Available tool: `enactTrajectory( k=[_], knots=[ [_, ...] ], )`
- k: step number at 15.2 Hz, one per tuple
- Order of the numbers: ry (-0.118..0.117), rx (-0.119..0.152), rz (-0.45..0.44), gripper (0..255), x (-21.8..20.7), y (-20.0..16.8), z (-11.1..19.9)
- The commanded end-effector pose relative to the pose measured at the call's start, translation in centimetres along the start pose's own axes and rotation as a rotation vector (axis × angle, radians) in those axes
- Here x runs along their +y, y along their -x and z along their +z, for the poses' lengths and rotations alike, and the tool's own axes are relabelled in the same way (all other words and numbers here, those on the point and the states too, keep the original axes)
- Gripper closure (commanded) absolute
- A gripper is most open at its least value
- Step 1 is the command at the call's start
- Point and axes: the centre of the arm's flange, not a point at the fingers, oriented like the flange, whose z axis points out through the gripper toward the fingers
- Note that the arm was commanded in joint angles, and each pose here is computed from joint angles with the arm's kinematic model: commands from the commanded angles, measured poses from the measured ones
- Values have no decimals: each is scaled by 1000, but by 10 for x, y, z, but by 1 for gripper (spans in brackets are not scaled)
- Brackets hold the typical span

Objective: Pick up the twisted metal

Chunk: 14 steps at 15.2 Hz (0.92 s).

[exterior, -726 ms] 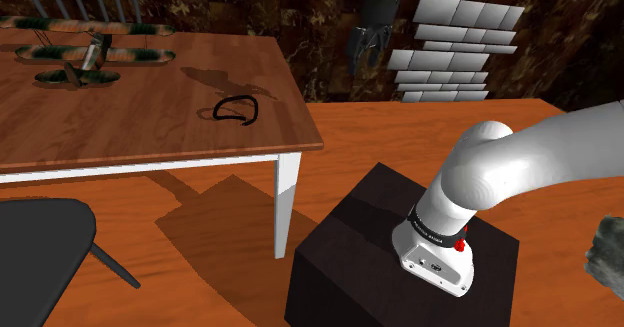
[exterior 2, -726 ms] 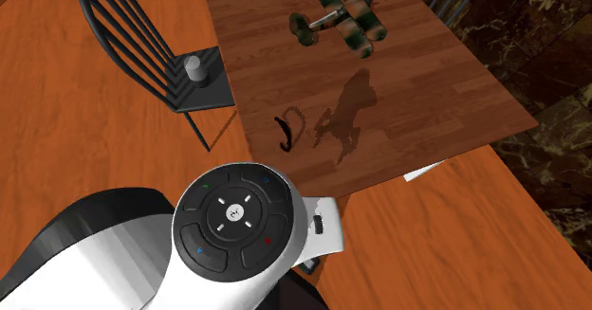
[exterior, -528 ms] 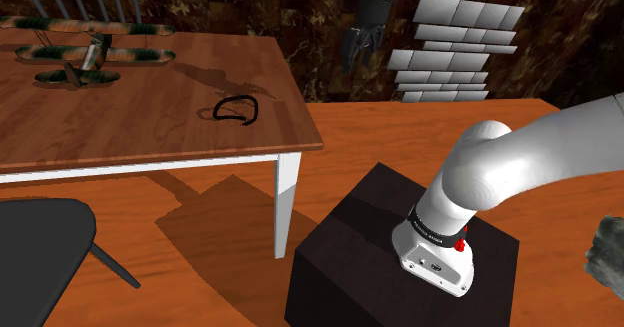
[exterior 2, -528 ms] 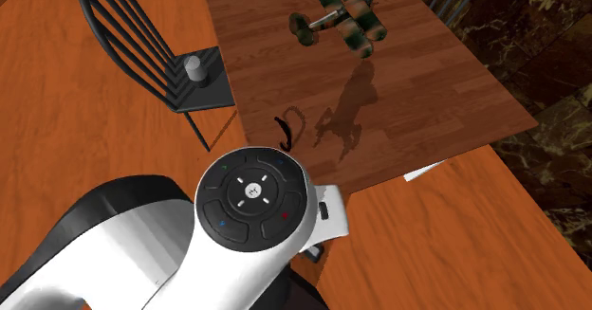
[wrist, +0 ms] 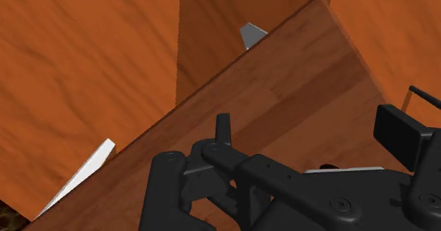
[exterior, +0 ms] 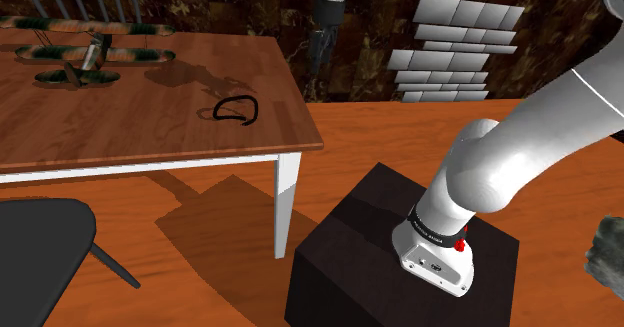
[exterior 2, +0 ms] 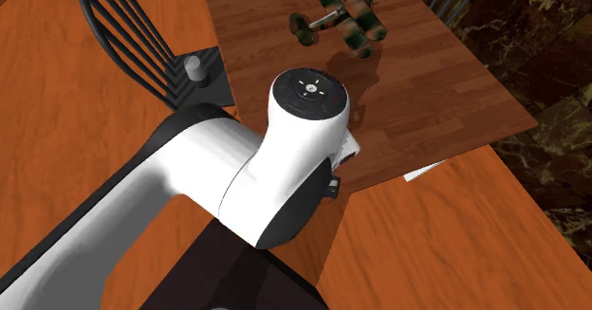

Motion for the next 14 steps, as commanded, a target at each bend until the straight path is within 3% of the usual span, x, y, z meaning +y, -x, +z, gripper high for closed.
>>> enactTrajectory(
  k=[1, 14],
  knots=[
    [-5, -10, -91, 0, -3, -30, 11],
    [-34, -66, -634, 0, -78, -178, 61]
  ],
)
